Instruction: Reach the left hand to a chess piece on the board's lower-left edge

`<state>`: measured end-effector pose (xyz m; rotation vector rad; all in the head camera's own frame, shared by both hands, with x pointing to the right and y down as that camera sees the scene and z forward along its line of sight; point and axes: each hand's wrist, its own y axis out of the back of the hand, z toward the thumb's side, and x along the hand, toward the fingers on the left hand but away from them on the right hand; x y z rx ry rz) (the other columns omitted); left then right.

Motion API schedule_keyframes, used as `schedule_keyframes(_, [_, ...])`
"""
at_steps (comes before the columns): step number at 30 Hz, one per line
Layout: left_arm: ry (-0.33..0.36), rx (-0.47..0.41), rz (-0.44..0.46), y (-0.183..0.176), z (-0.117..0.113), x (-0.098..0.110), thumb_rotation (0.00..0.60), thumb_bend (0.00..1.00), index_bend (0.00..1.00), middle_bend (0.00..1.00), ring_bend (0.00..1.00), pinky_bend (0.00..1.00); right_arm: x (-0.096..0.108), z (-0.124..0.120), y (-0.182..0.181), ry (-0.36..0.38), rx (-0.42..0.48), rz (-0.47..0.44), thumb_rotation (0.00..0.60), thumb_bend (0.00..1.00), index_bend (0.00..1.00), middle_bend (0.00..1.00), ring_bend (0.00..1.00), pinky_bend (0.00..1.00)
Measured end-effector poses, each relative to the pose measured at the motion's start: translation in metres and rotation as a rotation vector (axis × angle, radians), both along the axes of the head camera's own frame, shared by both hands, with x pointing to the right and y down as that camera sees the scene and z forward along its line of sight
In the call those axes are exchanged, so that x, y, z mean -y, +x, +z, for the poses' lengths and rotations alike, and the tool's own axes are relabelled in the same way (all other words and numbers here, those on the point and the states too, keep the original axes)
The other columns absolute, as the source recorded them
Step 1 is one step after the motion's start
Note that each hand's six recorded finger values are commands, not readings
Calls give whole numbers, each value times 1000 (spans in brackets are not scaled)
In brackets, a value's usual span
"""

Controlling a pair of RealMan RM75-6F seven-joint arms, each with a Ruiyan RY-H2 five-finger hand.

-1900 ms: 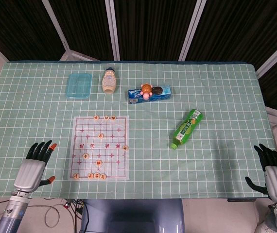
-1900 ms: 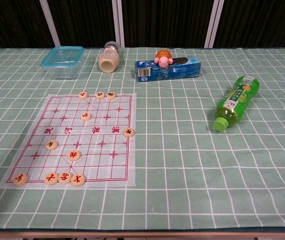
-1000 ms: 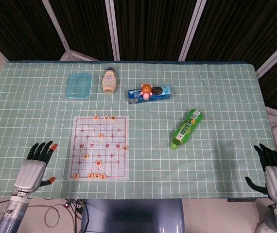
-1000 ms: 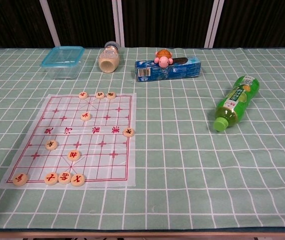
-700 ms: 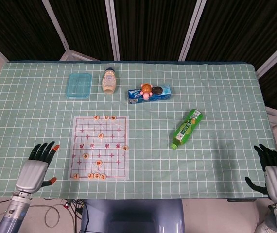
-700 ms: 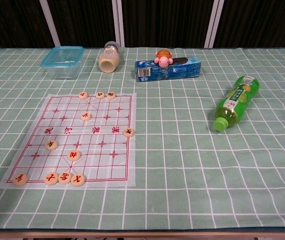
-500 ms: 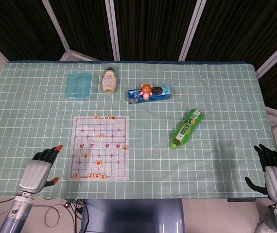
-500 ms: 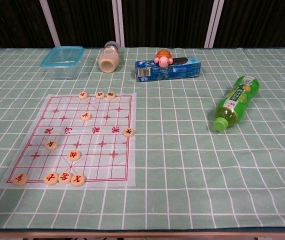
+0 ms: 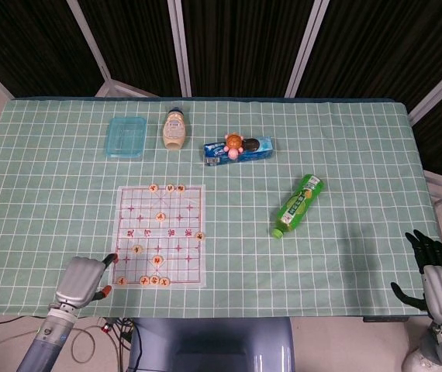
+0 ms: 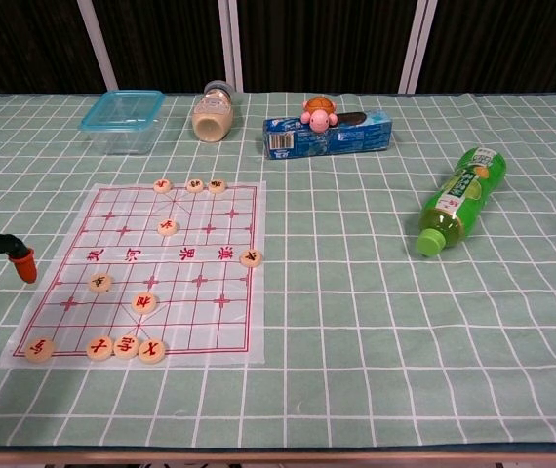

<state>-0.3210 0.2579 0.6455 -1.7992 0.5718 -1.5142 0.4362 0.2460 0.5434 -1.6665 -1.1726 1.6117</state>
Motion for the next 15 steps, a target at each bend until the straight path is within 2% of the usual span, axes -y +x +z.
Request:
schedule_keyframes(5, [-47,25,7,5,8,-2,600,219,417,1000,1000,1000,0,0,0,1,1,2,600,304,0,0,0,0])
schedule_keyframes(15, [-81,50,-1,4,18,-6,600,249,435,1000,1000,1000,0,0,0,-1,5,4,600,305,0,0,0,0])
